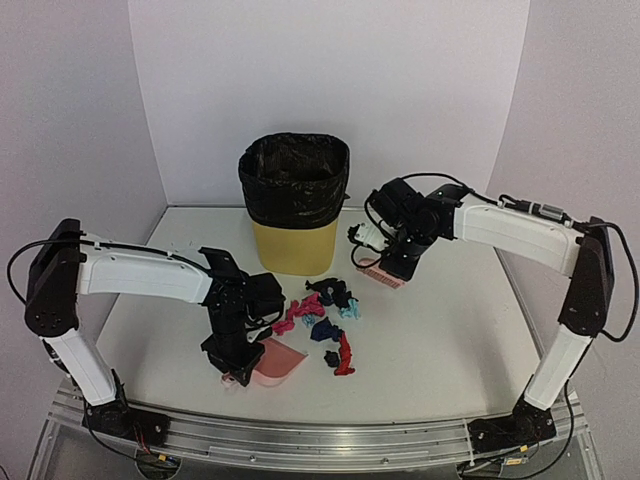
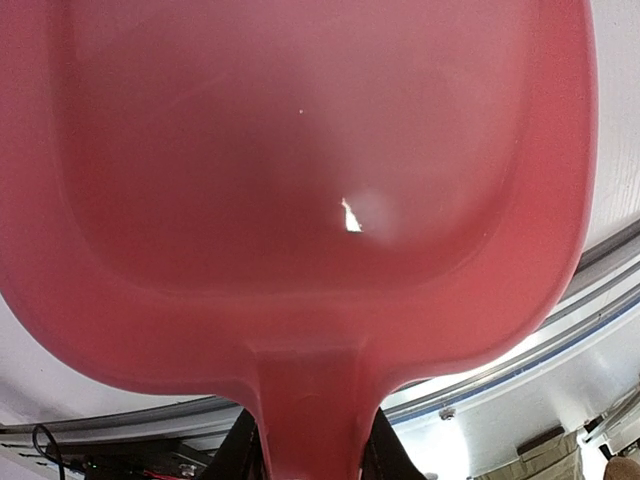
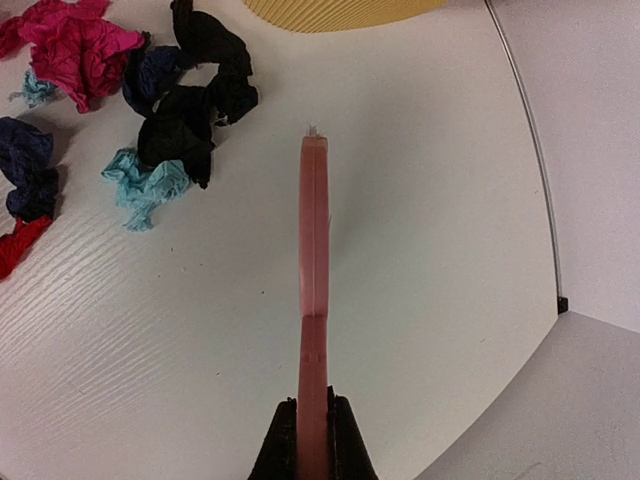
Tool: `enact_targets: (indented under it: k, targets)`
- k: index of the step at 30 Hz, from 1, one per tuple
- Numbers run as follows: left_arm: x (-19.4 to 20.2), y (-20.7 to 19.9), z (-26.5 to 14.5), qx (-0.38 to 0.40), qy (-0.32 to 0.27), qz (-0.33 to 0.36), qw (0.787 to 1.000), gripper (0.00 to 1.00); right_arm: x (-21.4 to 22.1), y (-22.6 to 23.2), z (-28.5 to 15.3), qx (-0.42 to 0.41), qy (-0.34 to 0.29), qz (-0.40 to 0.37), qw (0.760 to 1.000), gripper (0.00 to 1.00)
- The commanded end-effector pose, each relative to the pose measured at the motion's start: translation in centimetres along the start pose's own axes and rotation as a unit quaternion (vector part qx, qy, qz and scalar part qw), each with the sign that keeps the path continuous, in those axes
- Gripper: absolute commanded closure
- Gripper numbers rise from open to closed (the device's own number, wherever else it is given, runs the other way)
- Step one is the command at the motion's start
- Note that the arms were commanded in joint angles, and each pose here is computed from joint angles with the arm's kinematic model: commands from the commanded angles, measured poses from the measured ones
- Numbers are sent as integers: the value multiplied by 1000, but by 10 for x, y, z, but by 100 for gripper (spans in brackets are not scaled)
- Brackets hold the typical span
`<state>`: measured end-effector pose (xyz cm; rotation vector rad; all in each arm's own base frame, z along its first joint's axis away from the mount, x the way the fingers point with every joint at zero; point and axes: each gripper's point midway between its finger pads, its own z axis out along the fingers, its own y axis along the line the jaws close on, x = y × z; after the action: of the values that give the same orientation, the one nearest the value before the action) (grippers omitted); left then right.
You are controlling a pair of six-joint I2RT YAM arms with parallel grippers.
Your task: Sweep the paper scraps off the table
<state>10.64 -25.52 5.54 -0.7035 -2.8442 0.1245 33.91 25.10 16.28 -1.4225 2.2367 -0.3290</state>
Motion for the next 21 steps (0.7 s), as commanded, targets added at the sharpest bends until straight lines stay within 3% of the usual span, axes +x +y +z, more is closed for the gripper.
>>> enact_targets:
  k: [1,12,21]
  targets:
    - [-16,-5,0,-9,-11,35,999,100,-27,-13,8,20,-23,-37,999,100]
    - [-37,-15,2,-12,-17,76,997,100,-61,10,38,71,1,-70,995,100]
    - [-46,-12,-2,-14,-17,94,995,100,-90,59,29,55,-30,-72,995,100]
